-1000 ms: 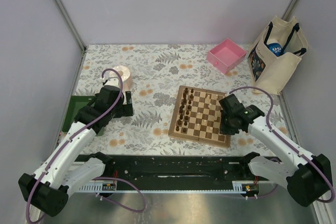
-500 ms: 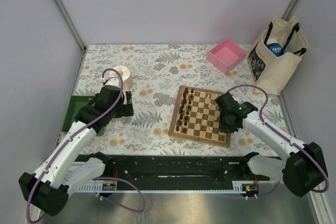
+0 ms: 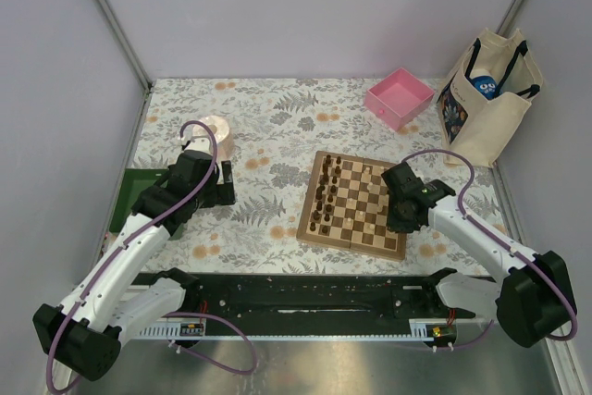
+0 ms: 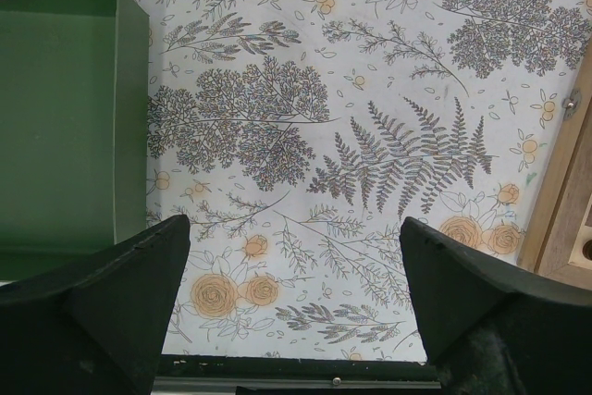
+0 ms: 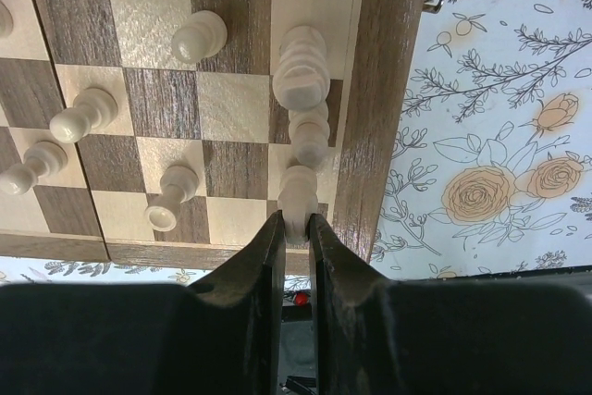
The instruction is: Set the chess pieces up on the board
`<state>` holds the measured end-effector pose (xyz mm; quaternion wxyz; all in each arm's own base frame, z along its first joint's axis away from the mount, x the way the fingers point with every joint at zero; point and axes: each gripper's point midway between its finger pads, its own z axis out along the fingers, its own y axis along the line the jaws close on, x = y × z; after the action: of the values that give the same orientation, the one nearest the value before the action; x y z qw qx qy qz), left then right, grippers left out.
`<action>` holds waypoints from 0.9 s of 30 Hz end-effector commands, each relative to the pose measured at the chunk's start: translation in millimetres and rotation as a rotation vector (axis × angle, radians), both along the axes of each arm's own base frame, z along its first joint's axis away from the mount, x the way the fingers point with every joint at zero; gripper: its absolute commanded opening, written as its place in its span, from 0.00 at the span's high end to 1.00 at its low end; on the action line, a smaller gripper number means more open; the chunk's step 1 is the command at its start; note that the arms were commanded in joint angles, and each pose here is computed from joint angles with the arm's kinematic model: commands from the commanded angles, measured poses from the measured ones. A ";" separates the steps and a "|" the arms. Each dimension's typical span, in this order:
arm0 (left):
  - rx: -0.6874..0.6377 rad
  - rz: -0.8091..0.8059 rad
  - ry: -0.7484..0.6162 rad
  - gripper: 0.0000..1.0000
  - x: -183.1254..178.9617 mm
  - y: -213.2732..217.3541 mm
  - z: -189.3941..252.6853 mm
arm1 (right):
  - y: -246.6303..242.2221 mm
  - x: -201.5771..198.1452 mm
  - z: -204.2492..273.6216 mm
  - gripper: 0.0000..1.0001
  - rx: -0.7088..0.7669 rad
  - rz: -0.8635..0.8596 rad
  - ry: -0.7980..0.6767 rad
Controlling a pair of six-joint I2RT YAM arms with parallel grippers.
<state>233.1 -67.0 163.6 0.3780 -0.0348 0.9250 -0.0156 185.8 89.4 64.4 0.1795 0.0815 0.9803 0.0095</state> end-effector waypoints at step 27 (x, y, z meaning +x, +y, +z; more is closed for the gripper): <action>-0.024 -0.006 -0.046 0.01 7.3 -3.7 10.0 | 2.6 7.5 24.1 0.64 0.047 -0.010 -0.067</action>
<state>233.1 -67.0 163.6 0.3780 -0.0348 0.9250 -0.0156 183.7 88.2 63.6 0.1756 0.0852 0.9807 0.0121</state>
